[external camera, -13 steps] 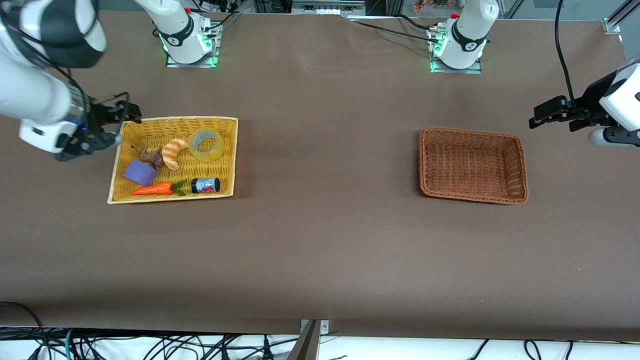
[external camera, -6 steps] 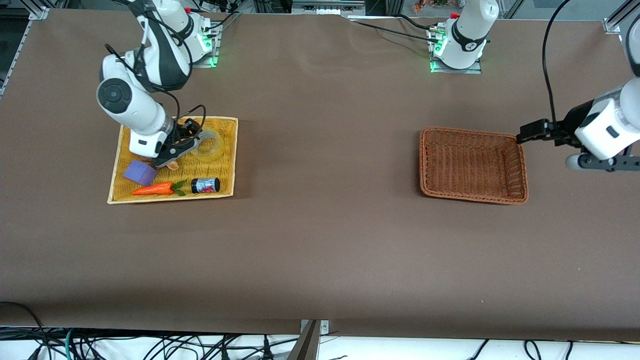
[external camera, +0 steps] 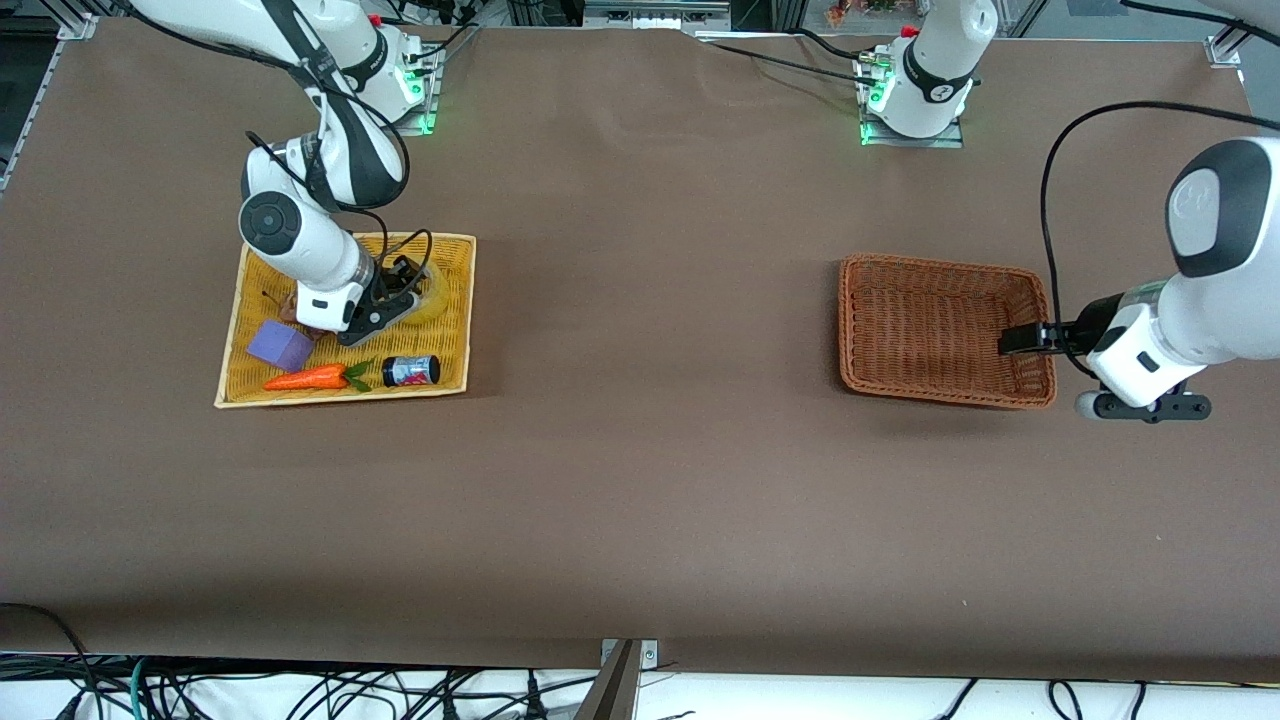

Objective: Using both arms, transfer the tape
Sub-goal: 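Reach the right gripper to the tape roll while the left gripper nears the basket, then close the right gripper on the yellow tape roll's rim, then lift the tape with the right gripper while the left gripper approaches it, then grasp the tape with the left gripper while the right gripper releases, withdraws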

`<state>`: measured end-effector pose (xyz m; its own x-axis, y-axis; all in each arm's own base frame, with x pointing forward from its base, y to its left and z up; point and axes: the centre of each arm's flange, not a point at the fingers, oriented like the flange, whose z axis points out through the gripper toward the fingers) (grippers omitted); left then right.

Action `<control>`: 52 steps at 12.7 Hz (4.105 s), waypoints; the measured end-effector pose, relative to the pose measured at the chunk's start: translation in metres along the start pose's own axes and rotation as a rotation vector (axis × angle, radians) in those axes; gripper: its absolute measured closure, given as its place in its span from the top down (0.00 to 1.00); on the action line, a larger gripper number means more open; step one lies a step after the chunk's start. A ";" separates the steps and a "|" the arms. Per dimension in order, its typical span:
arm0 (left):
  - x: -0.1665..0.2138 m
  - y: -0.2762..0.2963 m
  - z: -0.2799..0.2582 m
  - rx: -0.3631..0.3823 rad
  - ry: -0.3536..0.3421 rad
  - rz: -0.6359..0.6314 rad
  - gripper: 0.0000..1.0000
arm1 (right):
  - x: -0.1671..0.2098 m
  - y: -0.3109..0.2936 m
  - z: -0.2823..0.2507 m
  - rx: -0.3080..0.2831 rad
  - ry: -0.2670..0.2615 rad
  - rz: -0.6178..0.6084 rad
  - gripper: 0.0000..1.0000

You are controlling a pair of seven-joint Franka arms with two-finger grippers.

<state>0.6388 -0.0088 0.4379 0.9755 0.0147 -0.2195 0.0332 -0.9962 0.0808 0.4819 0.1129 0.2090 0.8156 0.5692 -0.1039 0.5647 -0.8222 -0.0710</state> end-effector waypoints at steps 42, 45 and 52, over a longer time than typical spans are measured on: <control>-0.109 0.269 0.253 -0.099 0.053 -0.226 1.00 | 0.154 -0.055 -0.225 -0.023 -0.111 0.569 1.00; -0.126 0.293 0.263 -0.103 0.060 -0.228 1.00 | 0.137 -0.005 -0.258 -0.032 -0.041 0.570 1.00; -0.144 0.301 0.301 -0.003 0.110 -0.071 1.00 | -0.006 0.090 -0.410 -0.033 0.136 0.602 1.00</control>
<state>0.4429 -0.3372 0.2008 0.9886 0.0944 -0.1172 0.1033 -0.9920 0.0721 0.5795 0.0358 0.6101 0.9999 0.0022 0.0116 0.0023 -1.0000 -0.0088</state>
